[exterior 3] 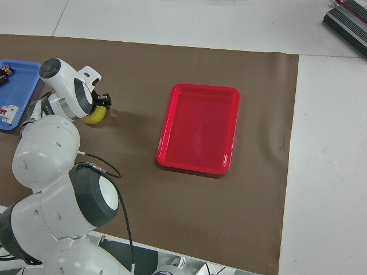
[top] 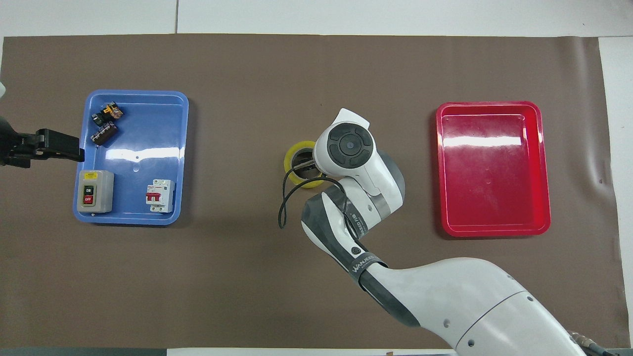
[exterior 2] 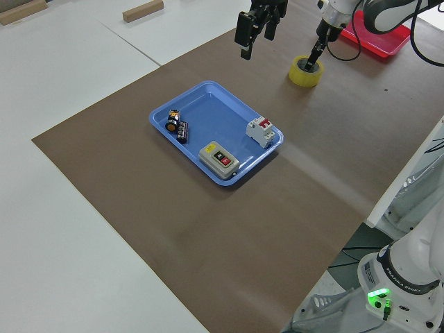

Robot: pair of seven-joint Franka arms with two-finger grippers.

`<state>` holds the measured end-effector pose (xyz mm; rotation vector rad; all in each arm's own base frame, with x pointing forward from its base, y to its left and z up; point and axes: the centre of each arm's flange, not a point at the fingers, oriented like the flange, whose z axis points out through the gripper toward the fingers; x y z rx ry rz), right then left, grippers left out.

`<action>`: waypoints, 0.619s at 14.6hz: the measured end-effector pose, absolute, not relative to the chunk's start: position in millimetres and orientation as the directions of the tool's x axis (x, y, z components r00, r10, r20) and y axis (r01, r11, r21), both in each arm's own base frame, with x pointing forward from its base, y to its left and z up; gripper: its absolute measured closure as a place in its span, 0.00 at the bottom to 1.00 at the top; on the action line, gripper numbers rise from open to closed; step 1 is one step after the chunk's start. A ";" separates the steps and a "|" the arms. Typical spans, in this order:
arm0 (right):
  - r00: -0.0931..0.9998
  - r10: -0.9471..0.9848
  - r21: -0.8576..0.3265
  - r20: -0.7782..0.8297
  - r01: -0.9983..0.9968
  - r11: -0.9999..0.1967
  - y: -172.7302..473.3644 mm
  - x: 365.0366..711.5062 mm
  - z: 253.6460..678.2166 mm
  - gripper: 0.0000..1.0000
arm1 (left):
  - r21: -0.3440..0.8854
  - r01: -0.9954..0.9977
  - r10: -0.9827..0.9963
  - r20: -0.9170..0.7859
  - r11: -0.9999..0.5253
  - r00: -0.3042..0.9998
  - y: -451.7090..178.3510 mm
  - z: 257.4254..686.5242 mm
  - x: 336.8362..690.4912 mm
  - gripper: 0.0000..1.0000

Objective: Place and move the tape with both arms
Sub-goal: 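Grasp the yellow tape with the right gripper, then carry the tape with the right gripper into the red tray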

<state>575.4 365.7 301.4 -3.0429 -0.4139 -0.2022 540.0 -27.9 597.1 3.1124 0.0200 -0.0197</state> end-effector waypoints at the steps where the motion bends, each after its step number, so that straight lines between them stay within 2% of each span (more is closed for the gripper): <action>1: 0.955 0.262 -0.046 0.139 0.271 -0.962 365.9 574.3 299.1 0.37 | 0.029 0.012 0.012 -0.013 -1.000 1.000 -27.9 597.1 540.0 0.00; 2: 0.955 0.262 -0.046 0.138 0.271 -0.962 365.6 574.1 298.3 0.44 | 0.029 0.010 0.009 -0.012 -1.000 1.000 -27.9 597.3 540.1 0.00; 5: 0.956 0.260 -0.045 0.139 0.268 -0.962 364.1 575.4 299.3 0.78 | 0.030 0.000 0.000 0.001 -1.000 1.000 -27.4 604.0 540.7 0.00; 9: 0.968 0.231 -0.031 0.100 0.235 -0.972 349.2 594.5 324.7 0.78 | 0.030 -0.016 -0.016 0.005 -0.999 1.000 -26.5 613.1 539.7 0.00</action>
